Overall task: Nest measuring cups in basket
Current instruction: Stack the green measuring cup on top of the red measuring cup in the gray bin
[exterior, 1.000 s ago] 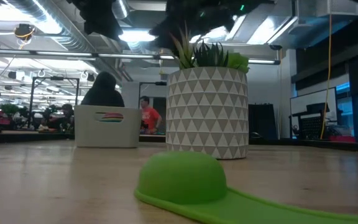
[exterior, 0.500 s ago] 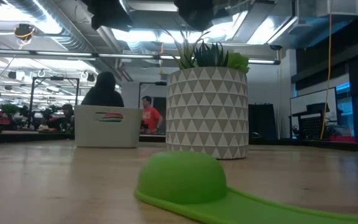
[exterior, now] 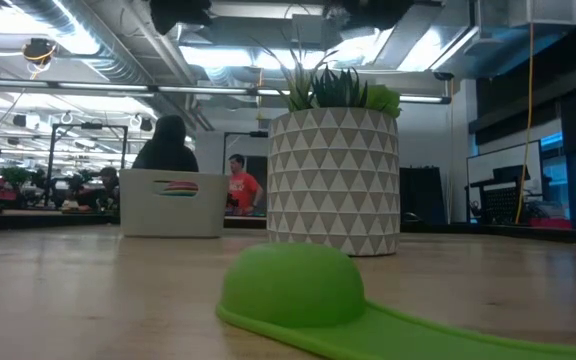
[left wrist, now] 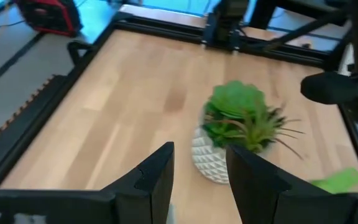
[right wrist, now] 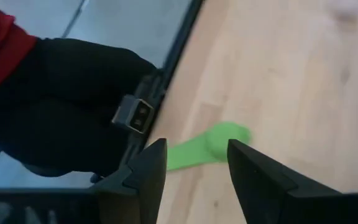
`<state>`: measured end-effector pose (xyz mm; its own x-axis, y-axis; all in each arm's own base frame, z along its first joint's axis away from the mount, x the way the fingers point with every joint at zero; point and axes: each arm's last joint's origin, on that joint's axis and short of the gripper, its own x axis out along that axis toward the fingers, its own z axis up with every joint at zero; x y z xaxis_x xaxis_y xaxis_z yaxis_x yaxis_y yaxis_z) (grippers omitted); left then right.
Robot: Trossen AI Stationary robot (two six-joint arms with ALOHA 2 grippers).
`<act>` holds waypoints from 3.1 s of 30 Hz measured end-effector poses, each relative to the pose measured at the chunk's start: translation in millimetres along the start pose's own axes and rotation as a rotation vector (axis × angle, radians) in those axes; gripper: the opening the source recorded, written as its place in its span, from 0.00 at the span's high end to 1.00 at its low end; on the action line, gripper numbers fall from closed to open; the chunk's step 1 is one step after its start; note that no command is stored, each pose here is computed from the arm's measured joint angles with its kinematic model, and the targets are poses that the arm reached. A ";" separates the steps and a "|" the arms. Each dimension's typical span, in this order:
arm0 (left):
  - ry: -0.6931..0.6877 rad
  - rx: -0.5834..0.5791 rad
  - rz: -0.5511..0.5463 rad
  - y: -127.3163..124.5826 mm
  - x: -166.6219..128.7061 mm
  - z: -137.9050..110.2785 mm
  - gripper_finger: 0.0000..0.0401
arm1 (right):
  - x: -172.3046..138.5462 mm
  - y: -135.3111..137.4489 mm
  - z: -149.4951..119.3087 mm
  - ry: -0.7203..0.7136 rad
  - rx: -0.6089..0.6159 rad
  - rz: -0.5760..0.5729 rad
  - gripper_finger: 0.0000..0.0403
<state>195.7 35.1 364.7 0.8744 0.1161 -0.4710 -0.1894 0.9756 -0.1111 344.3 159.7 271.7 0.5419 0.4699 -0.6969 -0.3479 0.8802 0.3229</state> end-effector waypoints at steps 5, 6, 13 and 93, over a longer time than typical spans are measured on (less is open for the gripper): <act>0.005 0.023 -0.040 -9.4 0.2 -1.1 0.65 | 7.3 13.6 -6.2 -0.018 -0.008 0.036 0.57; 0.006 0.025 -0.044 -10.3 0.2 -1.2 0.65 | 7.4 14.6 -6.3 -0.019 -0.007 0.039 0.57; 0.007 0.032 -0.057 -13.3 0.1 -1.6 0.65 | 7.8 16.7 -6.7 -0.019 0.010 0.044 0.57; 0.001 0.036 -0.056 -13.2 0.2 -1.0 0.65 | 6.4 -4.1 6.2 -0.178 0.193 -0.170 0.53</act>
<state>197.9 22.0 365.2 0.8829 0.0613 -0.4655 -0.1240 0.9867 -0.1053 353.9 159.5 270.0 0.7111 0.3042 -0.6338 -0.0984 0.9357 0.3387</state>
